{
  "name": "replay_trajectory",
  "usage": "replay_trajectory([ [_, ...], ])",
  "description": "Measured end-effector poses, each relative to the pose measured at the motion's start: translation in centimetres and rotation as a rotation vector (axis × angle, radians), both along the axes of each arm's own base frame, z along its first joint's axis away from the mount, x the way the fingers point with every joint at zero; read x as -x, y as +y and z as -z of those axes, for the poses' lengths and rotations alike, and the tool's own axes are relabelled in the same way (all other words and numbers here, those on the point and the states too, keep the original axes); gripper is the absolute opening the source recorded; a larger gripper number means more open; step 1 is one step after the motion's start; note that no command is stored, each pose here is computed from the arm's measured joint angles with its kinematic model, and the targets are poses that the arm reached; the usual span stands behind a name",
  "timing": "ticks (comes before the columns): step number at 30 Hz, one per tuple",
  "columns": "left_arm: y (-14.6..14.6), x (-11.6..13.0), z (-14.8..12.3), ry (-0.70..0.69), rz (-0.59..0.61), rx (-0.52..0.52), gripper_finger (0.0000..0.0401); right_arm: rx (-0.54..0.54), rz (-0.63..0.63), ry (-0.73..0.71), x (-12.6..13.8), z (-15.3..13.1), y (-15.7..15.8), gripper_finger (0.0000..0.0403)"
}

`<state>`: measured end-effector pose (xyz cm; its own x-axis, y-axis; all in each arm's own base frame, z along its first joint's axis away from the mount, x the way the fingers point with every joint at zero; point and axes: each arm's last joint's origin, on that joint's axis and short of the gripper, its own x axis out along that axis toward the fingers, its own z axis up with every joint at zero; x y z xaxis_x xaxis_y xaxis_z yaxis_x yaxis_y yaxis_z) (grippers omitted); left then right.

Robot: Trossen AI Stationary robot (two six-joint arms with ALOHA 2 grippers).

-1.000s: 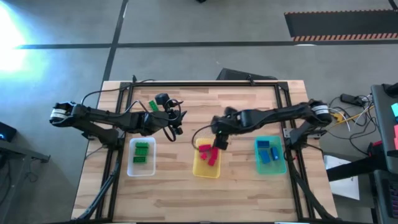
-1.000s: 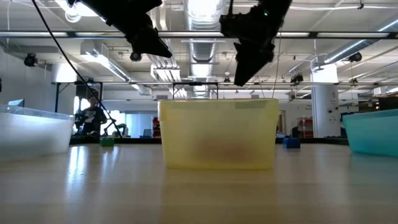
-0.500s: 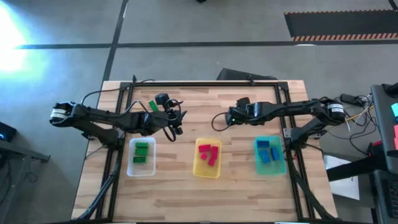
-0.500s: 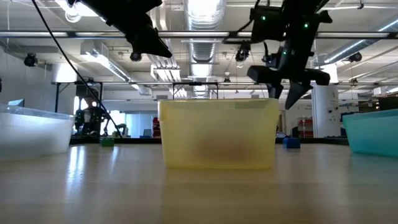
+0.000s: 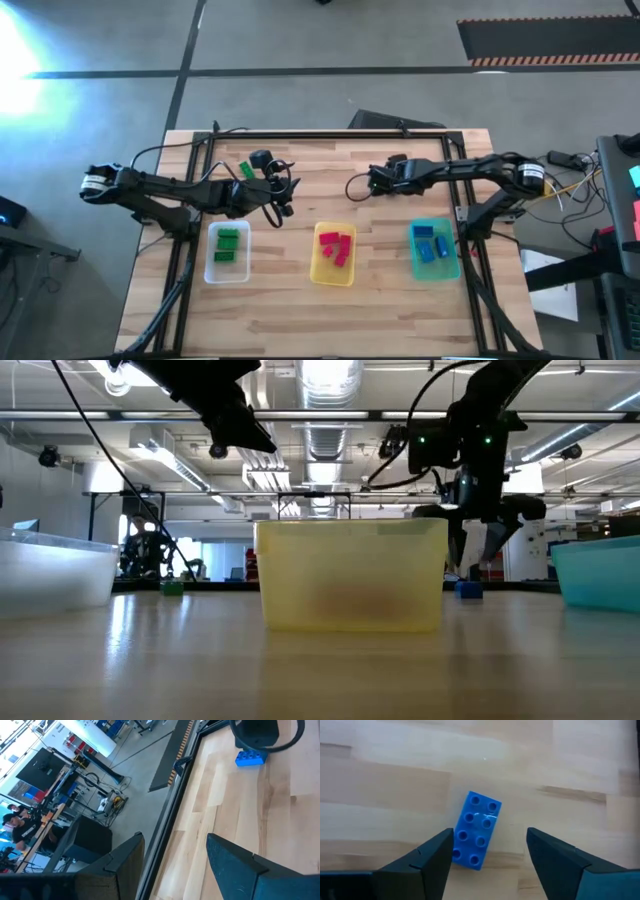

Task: Sort & place blocks by color
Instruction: Put the blue game piece into the green bin

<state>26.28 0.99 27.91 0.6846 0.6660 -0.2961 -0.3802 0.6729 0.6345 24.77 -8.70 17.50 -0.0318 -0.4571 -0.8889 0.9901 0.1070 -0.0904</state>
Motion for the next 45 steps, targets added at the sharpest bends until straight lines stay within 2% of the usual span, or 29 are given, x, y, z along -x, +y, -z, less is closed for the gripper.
replay_trajectory([
  [8,0.0,0.0,0.0,0.0,0.0,0.0,0.0198,-0.041,0.006,0.018,-0.3,1.3,-0.1,0.0287],
  [19,0.0,0.0,0.0,0.0,0.0,0.0,0.0198,-0.079,0.006,0.078,-1.3,4.3,-0.3,0.0288],
  [25,0.0,0.0,0.0,0.0,0.0,0.0,0.0198,-0.085,0.03,0.092,-1.5,5.1,-0.3,0.0256],
  [37,0.0,0.0,0.0,0.0,0.0,0.0,0.0198,-0.096,0.046,0.035,-1.5,4.5,-0.3,0.0137],
  [45,0.0,0.0,0.0,0.0,0.0,0.0,0.0198,-0.091,0.043,0.033,-1.5,4.4,-0.3,0.0138],
])
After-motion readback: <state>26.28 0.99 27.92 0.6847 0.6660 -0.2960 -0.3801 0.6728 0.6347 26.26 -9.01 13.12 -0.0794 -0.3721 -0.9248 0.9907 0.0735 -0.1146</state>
